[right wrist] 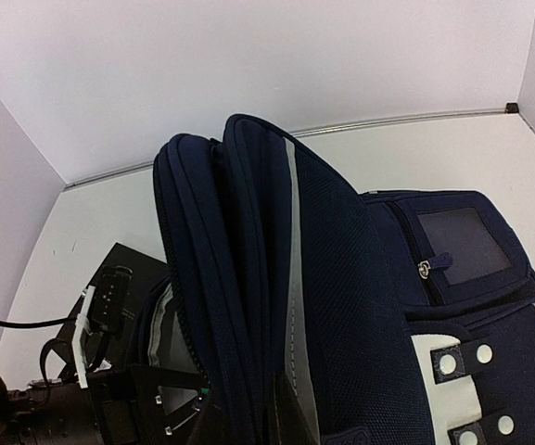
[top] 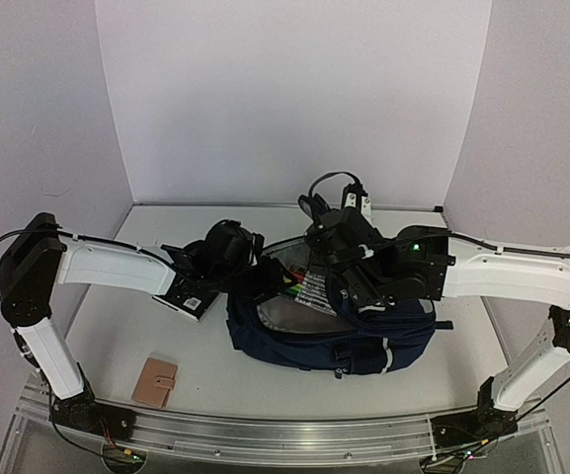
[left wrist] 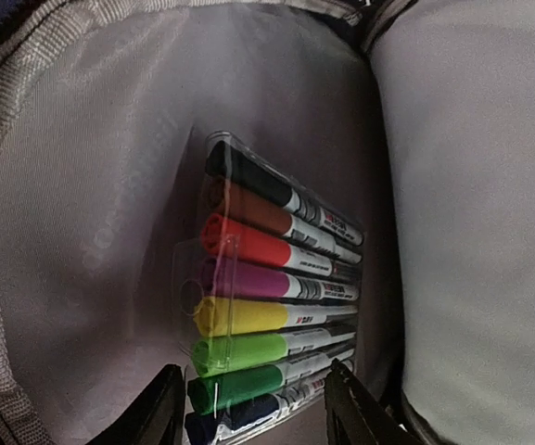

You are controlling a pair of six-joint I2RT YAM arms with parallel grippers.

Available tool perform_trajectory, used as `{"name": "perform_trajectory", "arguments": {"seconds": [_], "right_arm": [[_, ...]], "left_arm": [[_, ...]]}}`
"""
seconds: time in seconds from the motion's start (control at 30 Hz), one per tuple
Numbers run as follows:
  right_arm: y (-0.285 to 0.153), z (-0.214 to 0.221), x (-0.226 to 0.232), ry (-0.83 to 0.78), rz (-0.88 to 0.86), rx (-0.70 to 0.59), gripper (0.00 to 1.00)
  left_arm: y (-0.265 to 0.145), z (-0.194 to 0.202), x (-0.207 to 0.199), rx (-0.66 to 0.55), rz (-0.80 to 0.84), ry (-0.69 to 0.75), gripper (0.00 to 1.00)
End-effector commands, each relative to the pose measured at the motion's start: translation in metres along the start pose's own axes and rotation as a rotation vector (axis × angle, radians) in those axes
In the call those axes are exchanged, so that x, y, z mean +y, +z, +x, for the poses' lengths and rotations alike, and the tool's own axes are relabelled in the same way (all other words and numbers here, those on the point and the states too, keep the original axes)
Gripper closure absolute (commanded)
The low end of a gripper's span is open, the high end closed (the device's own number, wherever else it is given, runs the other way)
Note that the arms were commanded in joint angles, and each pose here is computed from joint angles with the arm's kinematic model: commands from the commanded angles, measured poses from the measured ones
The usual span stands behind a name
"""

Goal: Pack the student bag
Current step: Place the stationery in the student bag.

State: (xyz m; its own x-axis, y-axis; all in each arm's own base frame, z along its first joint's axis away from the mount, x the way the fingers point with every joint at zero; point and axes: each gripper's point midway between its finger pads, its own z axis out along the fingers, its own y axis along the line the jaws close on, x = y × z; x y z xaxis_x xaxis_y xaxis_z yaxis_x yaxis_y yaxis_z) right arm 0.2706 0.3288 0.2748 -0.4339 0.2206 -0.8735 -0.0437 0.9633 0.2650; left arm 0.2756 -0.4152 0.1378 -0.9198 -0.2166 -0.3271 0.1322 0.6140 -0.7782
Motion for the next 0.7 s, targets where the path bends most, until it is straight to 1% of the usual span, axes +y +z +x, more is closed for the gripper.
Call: {"name": "perform_trajectory", "arguments": {"seconds": [0.0,0.17,0.27,0.33,0.5,0.57,0.67], "right_arm": [[-0.016,-0.06,0.016,0.157,-0.04,-0.152,1.0],[-0.016,-0.06,0.017,0.155,-0.043,-0.151,1.0],[-0.016,-0.06,0.018,0.151,-0.047,-0.15,1.0],[-0.016,-0.06,0.019,0.149,-0.049,-0.149,1.0],[-0.014,-0.056,0.019,0.139,-0.048,-0.143,1.0],[-0.014,-0.056,0.019,0.131,-0.045,-0.145,1.0],[-0.014,-0.057,0.017,0.126,-0.041,-0.149,1.0]], "left_arm": [[0.006,0.015,0.0,0.091,-0.034,0.085,0.49],[0.023,0.026,-0.02,0.131,0.048,0.101,0.57],[0.037,0.03,-0.031,0.142,0.089,0.077,0.65],[0.047,0.034,-0.042,0.144,0.136,0.07,0.68],[0.065,0.045,-0.077,0.159,0.235,0.119,0.69],[0.072,0.05,-0.079,0.174,0.251,0.112,0.7],[0.072,0.05,-0.074,0.16,0.247,0.109,0.69]]}}
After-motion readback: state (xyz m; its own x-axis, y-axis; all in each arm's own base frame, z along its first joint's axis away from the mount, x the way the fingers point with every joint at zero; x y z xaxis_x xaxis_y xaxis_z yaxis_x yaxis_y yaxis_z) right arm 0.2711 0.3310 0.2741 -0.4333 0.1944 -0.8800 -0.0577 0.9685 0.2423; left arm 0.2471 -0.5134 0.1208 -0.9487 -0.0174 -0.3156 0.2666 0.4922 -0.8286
